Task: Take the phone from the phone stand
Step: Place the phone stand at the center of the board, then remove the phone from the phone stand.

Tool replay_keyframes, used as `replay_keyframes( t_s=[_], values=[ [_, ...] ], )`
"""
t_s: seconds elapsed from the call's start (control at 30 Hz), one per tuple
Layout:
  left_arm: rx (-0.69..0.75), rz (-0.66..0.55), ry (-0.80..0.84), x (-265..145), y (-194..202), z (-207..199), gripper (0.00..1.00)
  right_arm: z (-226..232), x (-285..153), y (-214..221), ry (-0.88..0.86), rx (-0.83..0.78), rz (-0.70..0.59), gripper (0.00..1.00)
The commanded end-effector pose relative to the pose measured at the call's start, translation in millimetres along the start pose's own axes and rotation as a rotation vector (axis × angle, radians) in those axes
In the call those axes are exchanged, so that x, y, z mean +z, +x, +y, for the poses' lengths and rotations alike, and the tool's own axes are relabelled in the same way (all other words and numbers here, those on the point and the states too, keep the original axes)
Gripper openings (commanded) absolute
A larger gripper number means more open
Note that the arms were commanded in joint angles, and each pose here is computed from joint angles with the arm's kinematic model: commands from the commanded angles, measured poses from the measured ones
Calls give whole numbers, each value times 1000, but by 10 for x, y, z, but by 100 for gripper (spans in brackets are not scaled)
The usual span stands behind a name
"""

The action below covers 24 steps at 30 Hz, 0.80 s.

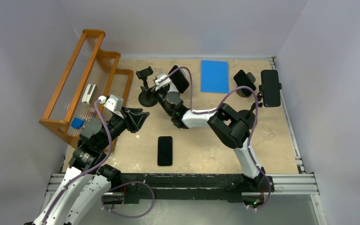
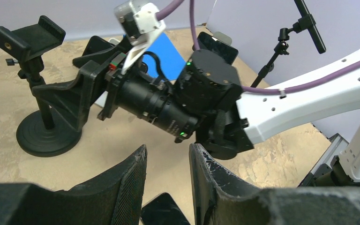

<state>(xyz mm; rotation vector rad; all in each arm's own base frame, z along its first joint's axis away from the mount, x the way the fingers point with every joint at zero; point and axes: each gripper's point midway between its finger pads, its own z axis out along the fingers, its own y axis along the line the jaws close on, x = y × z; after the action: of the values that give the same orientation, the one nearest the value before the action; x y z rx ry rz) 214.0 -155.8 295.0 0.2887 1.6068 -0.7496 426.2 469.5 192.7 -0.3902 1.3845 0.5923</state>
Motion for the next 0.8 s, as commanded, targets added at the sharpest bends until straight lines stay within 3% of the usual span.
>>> replay_keyframes(
  t_s=[0.0,0.3,0.5,0.67,0.77],
  values=[
    [18,-46,10,-7,-127,-33,36,14,-174,-520,13,8,-97,87],
    [19,-67,12,-49,-175,-51,36,-45,-839,-686,88,-32,-64,94],
    [20,-78,10,-70,-196,-54,36,-174,-1133,-899,159,25,27,94],
    [23,-65,25,-55,-172,-74,36,-350,-1107,-1310,137,123,7,93],
    [22,-63,19,-49,-167,-61,36,-529,-873,-1365,96,233,94,92]
  ],
)
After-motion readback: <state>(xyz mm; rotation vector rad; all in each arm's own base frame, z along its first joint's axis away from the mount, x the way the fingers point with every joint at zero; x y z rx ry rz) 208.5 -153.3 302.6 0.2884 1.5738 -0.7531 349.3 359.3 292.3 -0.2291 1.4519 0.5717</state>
